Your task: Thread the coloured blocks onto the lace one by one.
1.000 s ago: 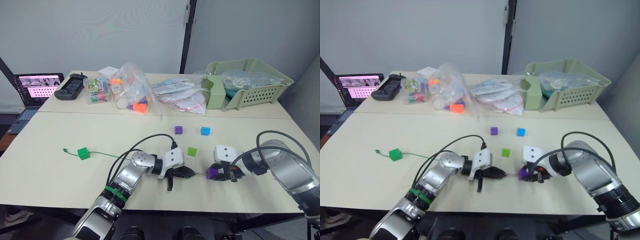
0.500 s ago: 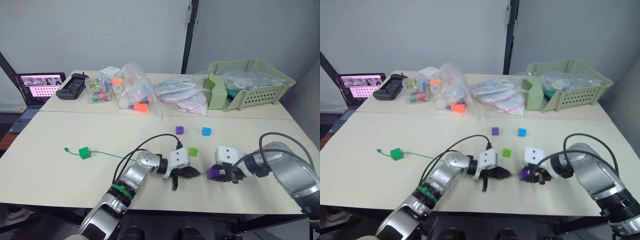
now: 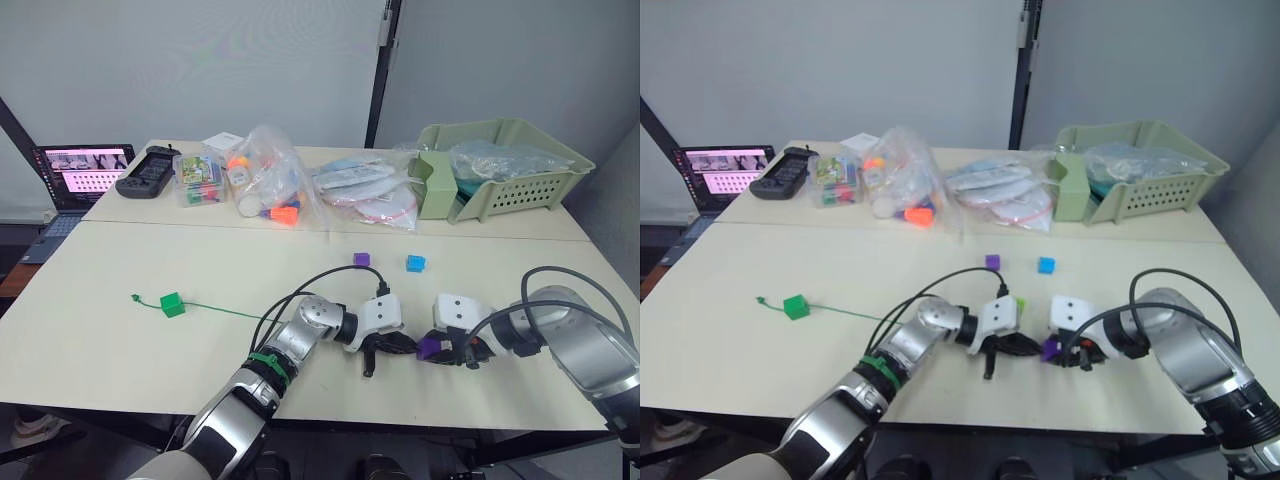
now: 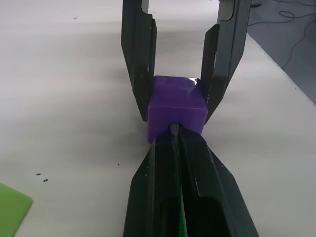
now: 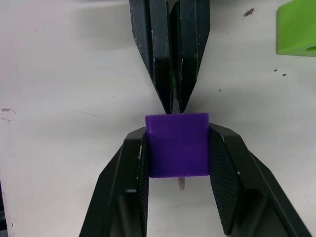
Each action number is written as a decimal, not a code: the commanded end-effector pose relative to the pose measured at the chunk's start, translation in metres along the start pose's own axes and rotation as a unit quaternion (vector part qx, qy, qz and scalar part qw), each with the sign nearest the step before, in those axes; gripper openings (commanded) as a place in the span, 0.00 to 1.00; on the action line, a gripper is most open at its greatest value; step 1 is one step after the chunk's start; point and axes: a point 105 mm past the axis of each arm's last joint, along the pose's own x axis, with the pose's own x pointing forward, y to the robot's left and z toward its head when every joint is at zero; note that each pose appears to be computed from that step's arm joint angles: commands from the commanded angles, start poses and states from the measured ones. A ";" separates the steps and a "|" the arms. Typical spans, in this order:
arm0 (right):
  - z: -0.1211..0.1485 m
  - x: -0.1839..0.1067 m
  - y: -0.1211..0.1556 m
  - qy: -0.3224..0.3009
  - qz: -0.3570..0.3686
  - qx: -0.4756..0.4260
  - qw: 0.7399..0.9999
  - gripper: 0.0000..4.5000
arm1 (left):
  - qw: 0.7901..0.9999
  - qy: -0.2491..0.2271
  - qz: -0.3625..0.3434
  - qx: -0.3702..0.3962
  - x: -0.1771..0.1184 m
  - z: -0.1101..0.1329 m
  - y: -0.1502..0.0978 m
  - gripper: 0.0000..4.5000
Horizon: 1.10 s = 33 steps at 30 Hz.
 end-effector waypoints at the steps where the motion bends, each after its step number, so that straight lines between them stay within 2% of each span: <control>1: 0.001 0.004 0.005 -0.005 0.009 0.002 1.000 0.25 | 1.000 -0.030 -0.004 0.006 0.005 0.019 0.002 0.15; 7: 0.001 0.005 0.005 -0.006 0.010 0.004 1.000 0.25 | 0.999 -0.034 -0.003 0.008 -0.004 0.023 0.004 0.58; 11: 0.001 0.007 0.005 -0.008 0.011 0.006 1.000 0.25 | 0.999 -0.028 -0.003 0.025 -0.019 0.026 0.005 0.88; 13: 0.002 0.007 0.004 -0.009 0.011 0.007 1.000 0.25 | 0.999 -0.016 0.002 0.035 -0.029 0.024 0.007 1.00; 19: 0.004 0.009 0.003 -0.013 0.011 0.005 1.000 0.25 | 0.998 0.031 -0.001 0.062 -0.040 0.006 0.004 1.00; 24: 0.005 0.010 0.003 -0.015 0.012 0.004 1.000 0.25 | 0.998 0.035 0.002 0.054 -0.036 0.001 0.003 1.00; 28: 0.005 0.010 0.004 -0.015 0.012 0.005 1.000 0.25 | 0.998 0.029 0.009 0.046 -0.032 0.001 0.004 0.74; 33: 0.005 0.009 0.004 -0.015 0.010 0.005 1.000 0.25 | 0.998 0.030 0.009 0.048 -0.030 0.001 0.005 0.37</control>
